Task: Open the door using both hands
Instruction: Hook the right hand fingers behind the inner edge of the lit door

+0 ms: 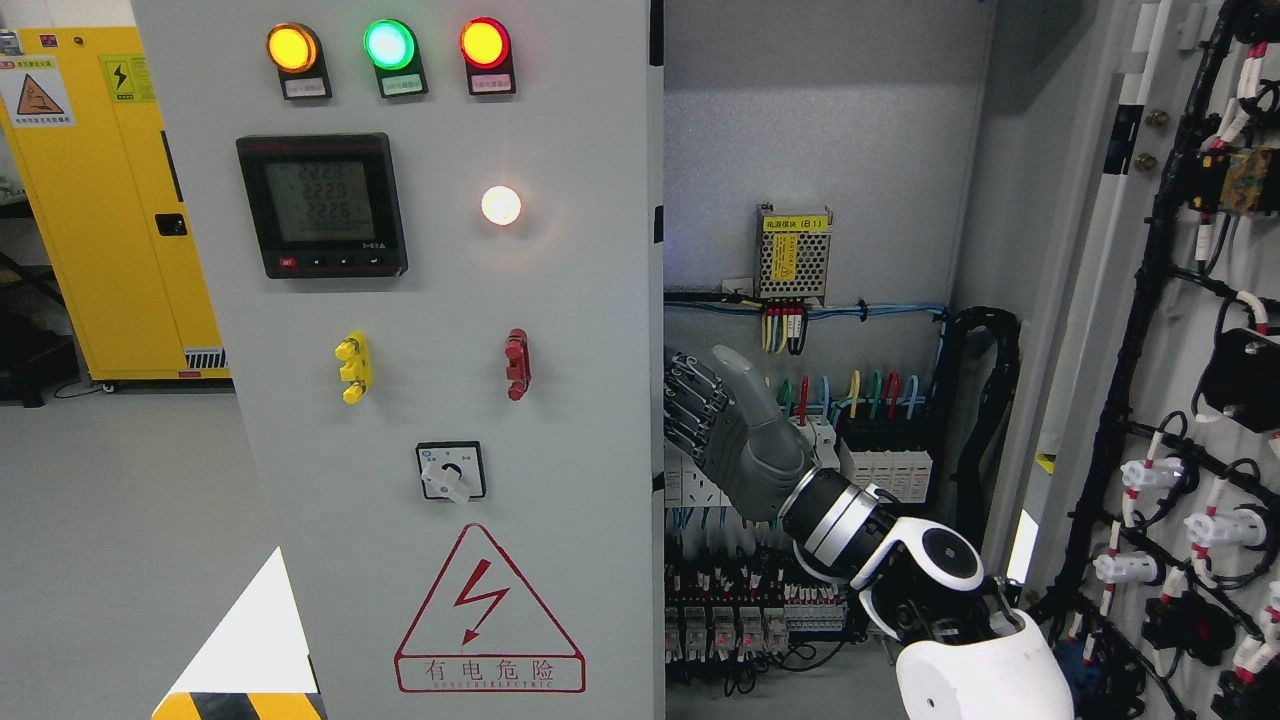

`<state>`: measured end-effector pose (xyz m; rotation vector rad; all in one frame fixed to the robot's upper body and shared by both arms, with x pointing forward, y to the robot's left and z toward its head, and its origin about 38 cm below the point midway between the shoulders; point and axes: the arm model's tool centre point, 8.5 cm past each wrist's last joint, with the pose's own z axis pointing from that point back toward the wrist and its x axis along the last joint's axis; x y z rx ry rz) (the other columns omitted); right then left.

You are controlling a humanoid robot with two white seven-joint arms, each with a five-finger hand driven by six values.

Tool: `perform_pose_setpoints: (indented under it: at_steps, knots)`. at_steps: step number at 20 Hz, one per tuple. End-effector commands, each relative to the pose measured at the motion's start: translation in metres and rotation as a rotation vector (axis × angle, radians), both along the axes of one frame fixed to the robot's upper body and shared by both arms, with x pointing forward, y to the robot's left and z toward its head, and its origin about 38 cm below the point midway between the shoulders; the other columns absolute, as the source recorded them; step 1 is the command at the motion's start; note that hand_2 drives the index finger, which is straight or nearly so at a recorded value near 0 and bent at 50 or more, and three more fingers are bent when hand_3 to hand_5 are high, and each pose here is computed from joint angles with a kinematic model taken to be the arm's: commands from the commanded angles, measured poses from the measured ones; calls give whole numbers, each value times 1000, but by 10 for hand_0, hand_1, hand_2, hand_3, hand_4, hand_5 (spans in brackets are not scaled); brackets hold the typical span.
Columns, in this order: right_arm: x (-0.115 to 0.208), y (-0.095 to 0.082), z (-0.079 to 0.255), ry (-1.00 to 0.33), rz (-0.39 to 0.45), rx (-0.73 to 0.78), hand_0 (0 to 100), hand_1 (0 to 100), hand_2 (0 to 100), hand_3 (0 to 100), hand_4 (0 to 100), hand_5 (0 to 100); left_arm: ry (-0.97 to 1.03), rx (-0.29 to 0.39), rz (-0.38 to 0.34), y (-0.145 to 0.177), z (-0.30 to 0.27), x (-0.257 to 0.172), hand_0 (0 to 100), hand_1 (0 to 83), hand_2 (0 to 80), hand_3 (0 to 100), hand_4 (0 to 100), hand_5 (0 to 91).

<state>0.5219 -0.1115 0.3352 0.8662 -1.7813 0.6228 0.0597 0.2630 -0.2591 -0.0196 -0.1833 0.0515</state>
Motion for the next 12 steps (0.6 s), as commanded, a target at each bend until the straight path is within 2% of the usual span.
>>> perform_pose_setpoints:
  at_steps: [1,5,8,12]
  knots:
    - [0,7,4,3,17,12,244,0,0,0,0,0,17,-26,-1,-19,-1,-6,0,0,0,0,0,0]
    - [1,1,3,6,6,14,243,0,0,0,0,0,17,-25,-1,-18,-1,-6,0,0,0,0,0,0]
    - [-4,3,5,-12,65,14,243,0,0,0,0,0,18,-25,-1,-18,-1,-6,0,0,0,0,0,0]
    - [-5,3,5,-13,74,14,243,0,0,0,0,0,17,-25,-1,-18,-1,-6,0,0,0,0,0,0]
